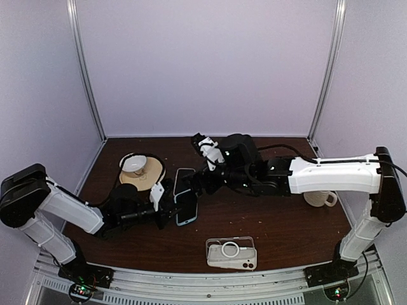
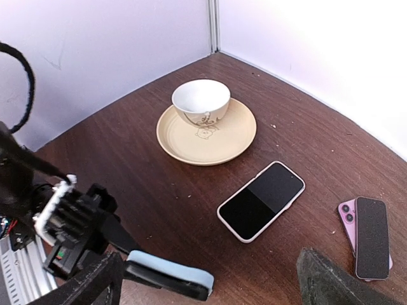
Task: Put the phone into the phone case
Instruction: Pass from the right arm to the left, then press the phone case against the phone.
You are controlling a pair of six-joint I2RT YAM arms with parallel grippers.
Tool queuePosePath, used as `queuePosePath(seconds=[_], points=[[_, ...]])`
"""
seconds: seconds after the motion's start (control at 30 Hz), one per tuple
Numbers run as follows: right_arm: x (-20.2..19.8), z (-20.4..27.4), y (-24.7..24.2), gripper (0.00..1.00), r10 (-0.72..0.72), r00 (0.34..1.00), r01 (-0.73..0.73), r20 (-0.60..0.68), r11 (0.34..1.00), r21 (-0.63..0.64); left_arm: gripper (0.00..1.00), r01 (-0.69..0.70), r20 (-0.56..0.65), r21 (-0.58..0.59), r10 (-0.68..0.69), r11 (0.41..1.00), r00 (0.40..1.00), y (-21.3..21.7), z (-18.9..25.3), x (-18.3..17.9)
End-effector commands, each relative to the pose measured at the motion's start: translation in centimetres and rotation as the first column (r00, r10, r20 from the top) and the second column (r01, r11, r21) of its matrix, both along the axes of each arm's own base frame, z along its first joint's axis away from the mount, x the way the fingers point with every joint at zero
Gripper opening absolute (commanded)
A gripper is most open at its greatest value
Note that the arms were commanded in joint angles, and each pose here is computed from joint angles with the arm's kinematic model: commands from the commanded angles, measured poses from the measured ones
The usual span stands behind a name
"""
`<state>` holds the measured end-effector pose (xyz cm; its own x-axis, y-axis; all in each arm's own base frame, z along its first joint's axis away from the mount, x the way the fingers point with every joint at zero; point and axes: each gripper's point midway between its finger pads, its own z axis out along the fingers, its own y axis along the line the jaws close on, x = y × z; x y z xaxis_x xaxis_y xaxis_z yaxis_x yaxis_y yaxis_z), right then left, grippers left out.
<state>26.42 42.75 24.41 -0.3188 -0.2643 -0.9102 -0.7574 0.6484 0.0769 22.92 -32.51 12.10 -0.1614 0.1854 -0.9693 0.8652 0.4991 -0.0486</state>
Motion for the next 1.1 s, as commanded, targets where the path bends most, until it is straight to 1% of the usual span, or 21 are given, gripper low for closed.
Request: queuePosePath(seconds=[0.0, 0.1, 0.2, 0.43, 0.57, 0.73, 0.97, 1.0, 1.07], points=[[2.3, -0.9, 0.7, 0.99, -0.08, 0.995, 0.082, 0.054, 0.996, -0.027, 0.0, -0.037, 0.144, -0.107, 0.052, 0.994, 0.988, 0.2, 3.6, 0.9], [2.7, -2.0, 1.6, 0.99, -0.068, 0.996, 0.07, 0.061, 0.997, -0.031, 0.01, -0.046, 0.141, -0.126, 0.063, 0.991, 0.988, 0.3, 3.6, 1.0], [3.1, -3.5, 2.1, 1.0, -0.064, 0.995, 0.069, 0.079, 0.996, -0.058, 0.03, -0.067, 0.14, -0.133, 0.086, 0.989, 0.986, 0.9, 3.3, 1.1], [3.9, -7.0, 3.7, 0.99, -0.008, 0.997, 0.018, 0.083, 0.992, -0.125, 0.04, -0.102, 0.126, -0.143, 0.12, 0.984, 0.985, 1.3, 2.9, 1.4], [4.2, -8.7, 3.6, 0.99, 0.013, 0.998, -0.004, 0.058, 0.989, -0.15, 0.15, -0.124, 0.127, -0.148, 0.144, 0.981, 0.981, 1.5, 3.0, 1.7], [4.7, -10.1, 3.7, 1.0, 0.016, 0.999, -0.011, 0.036, 0.989, -0.15, 0.2, -0.127, 0.118, -0.137, 0.144, 0.982, 0.982, 1.2, 2.9, 2.0], [4.9, -11.0, 4.0, 0.99, 0.027, 0.999, -0.024, 0.023, 0.989, -0.147, 0.23, -0.113, 0.136, -0.109, 0.127, 0.988, 0.982, 1.0, 2.6, 2.0], [4.8, -11.2, 3.8, 0.99, 0.027, 0.999, -0.024, 0.018, 0.989, -0.148, 0.24, -0.104, 0.14, -0.1, 0.117, 0.99, 0.983, 0.8, 2.6, 2.0], [4.6, -11.6, 3.6, 1.0, 0.031, 0.999, -0.03, 0.01, 0.988, -0.151, 0.3, -0.098, 0.131, -0.081, 0.108, 0.992, 0.986, 0.5, 2.5, 2.0]])
